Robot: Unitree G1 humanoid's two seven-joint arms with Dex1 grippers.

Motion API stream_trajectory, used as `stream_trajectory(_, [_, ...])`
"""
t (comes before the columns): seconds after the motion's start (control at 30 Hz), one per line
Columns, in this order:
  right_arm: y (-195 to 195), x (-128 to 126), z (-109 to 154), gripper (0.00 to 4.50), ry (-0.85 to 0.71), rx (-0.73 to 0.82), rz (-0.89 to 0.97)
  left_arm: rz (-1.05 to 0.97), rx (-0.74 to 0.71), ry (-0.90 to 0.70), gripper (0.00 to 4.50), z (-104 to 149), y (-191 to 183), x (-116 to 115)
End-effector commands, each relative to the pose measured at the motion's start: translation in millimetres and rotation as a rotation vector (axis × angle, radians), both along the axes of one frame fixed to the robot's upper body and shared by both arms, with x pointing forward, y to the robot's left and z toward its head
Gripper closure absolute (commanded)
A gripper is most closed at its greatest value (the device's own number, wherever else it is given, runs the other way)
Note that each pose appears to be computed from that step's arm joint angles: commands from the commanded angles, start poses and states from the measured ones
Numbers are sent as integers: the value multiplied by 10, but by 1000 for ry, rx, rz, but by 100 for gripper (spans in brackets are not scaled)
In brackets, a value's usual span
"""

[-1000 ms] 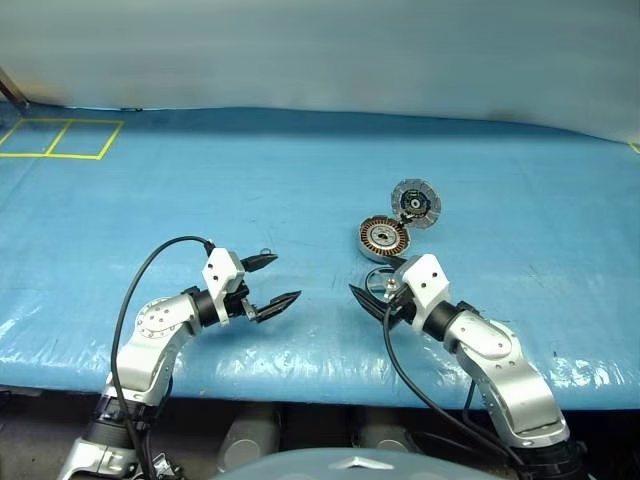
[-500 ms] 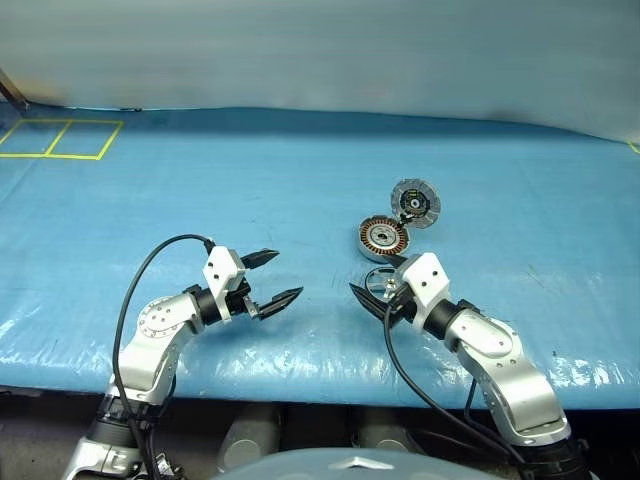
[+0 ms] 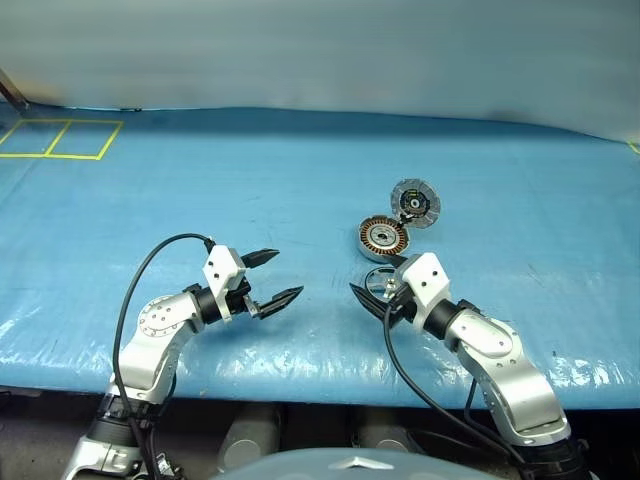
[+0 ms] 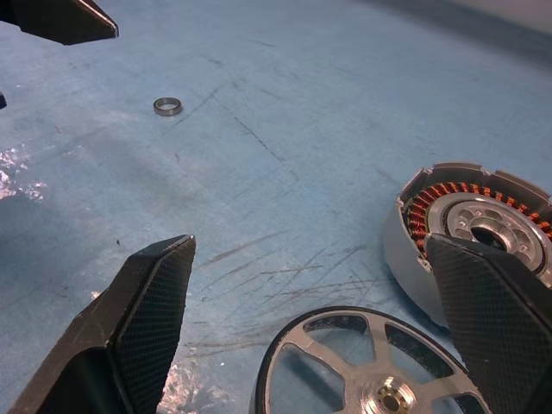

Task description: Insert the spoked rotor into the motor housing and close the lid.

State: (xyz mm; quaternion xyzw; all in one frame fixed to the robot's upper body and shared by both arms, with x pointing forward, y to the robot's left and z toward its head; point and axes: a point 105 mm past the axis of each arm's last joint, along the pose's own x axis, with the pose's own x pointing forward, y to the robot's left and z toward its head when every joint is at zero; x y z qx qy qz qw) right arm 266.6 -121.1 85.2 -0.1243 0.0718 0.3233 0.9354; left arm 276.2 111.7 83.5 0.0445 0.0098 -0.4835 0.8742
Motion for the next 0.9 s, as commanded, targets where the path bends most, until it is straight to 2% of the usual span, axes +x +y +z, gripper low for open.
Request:
stream_trajectory(0.03, [-5,53,131,1,-56,-3,-19,-8,-7,-58,0,137,-33,-5])
stream_trajectory(0.2, [3,191,224,1,-53,-15,-54,-4,-9,-57,0,131,-46,-2])
stream_trajectory(0.43, [174,519,487,1,-9,-201,48,-7,-19,-50,0,119,-96,13])
stream_trajectory(0.53, [165,678,476,1,93,-336,56,-14,-25,-47,0,110,-126,9])
stream_trajectory(0.6, [184,786,519,1,142,-364,50,-11,-30,-50,0,107,-139,12])
stream_trajectory(0.8, [77,917,410,1,271,-572,108,10,-45,-49,0,80,-138,-13])
stream_trajectory(0.9, [-40,966,365,1,323,-621,98,24,-47,-45,0,55,-118,-28])
